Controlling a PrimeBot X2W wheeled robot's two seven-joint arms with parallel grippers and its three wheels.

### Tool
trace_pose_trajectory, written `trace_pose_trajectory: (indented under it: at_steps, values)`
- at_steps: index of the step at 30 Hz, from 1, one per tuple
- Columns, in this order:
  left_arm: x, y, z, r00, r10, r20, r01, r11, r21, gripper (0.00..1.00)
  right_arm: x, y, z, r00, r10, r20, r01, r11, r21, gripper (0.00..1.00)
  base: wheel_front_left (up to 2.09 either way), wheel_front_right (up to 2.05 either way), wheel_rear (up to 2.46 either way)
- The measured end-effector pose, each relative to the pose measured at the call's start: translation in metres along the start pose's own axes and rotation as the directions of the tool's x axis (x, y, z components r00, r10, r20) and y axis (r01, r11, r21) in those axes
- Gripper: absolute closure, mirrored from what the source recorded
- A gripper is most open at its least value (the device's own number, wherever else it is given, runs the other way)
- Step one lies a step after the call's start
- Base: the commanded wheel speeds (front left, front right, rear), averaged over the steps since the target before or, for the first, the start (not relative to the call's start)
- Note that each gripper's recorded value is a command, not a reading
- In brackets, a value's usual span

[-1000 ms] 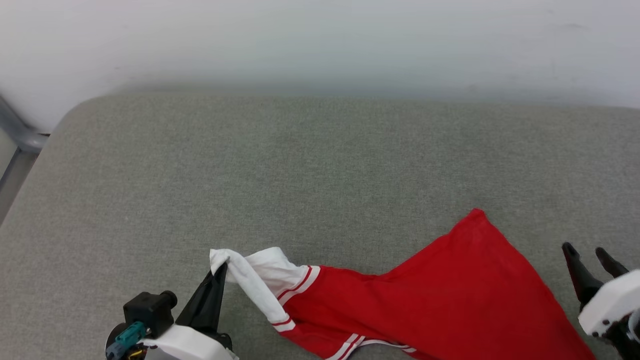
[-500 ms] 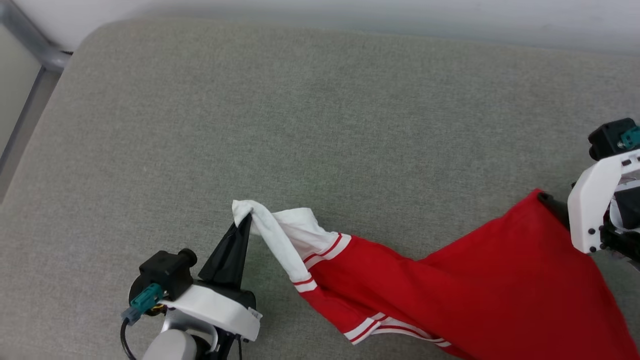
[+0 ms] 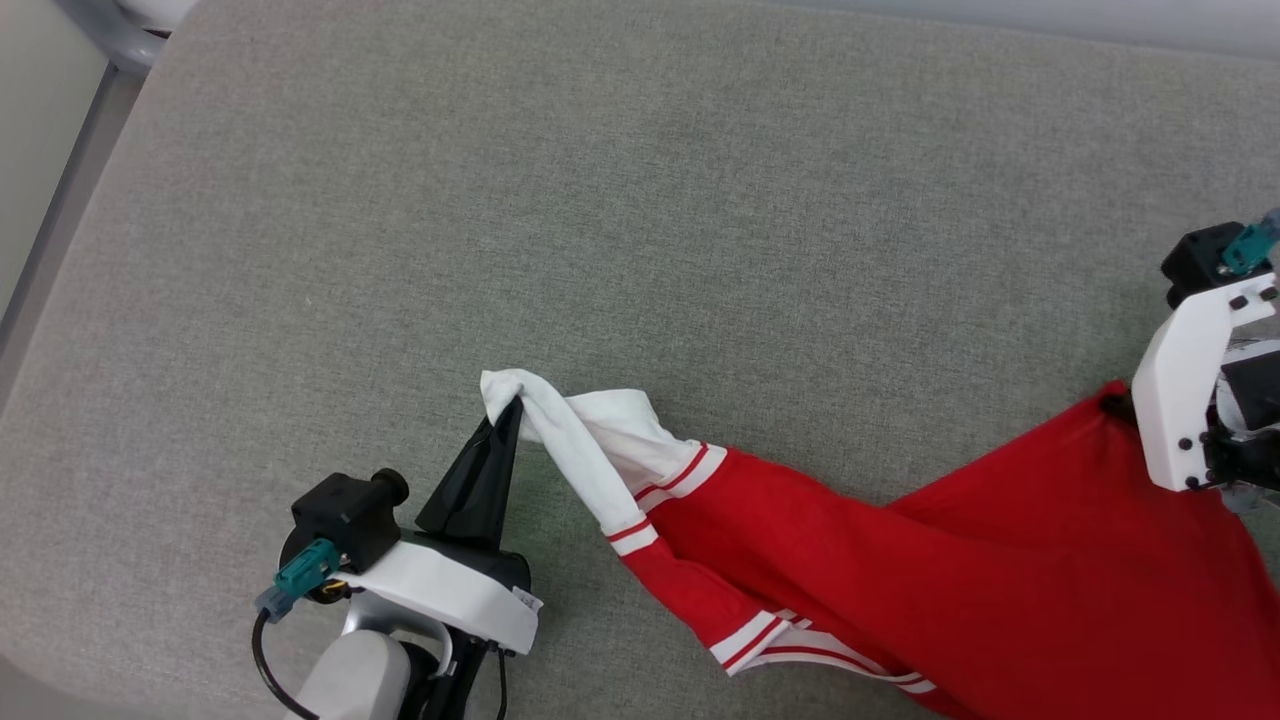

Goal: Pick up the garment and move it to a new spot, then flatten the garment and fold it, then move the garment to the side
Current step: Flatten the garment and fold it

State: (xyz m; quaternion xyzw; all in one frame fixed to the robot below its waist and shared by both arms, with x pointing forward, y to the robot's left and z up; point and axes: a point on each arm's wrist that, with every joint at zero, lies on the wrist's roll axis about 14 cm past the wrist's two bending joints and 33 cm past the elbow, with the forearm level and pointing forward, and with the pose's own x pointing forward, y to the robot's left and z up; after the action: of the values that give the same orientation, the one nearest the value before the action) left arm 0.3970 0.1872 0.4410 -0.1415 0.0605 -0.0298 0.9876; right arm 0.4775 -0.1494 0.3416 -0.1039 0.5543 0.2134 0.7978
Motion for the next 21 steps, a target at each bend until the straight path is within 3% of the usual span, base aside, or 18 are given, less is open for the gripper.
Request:
trace_pose_trajectory:
  at_steps: [6, 11, 15, 21]
  values:
    - [0.000, -0.002, 0.012, 0.999, -0.012, 0.033, 0.012, 1.000, 0.007, 1.00, -0.011, 0.007, 0.009, 0.998, 0.012, 0.064, -0.013, 1.000, 0.007, 1.00, 0.00, 0.00, 0.00]
    - [0.000, 0.002, 0.034, 0.996, -0.032, 0.081, 0.028, 0.998, 0.050, 1.00, -0.039, 0.005, 0.036, 0.972, -0.007, 0.234, 0.000, 1.000, 0.031, 1.00, 0.00, 0.00, 0.00]
    - [0.013, 0.000, 0.069, 0.984, -0.075, 0.161, 0.057, 0.992, 0.111, 1.00, -0.082, -0.014, 0.069, 0.904, -0.076, 0.420, 0.051, 0.996, 0.069, 1.00, 0.00, 0.00, 0.00]
    - [0.050, -0.017, 0.132, 0.951, -0.161, 0.263, 0.112, 0.975, 0.190, 1.00, -0.136, -0.041, 0.092, 0.798, -0.180, 0.576, 0.108, 0.982, 0.157, 1.00, 0.00, 0.00, 0.00]
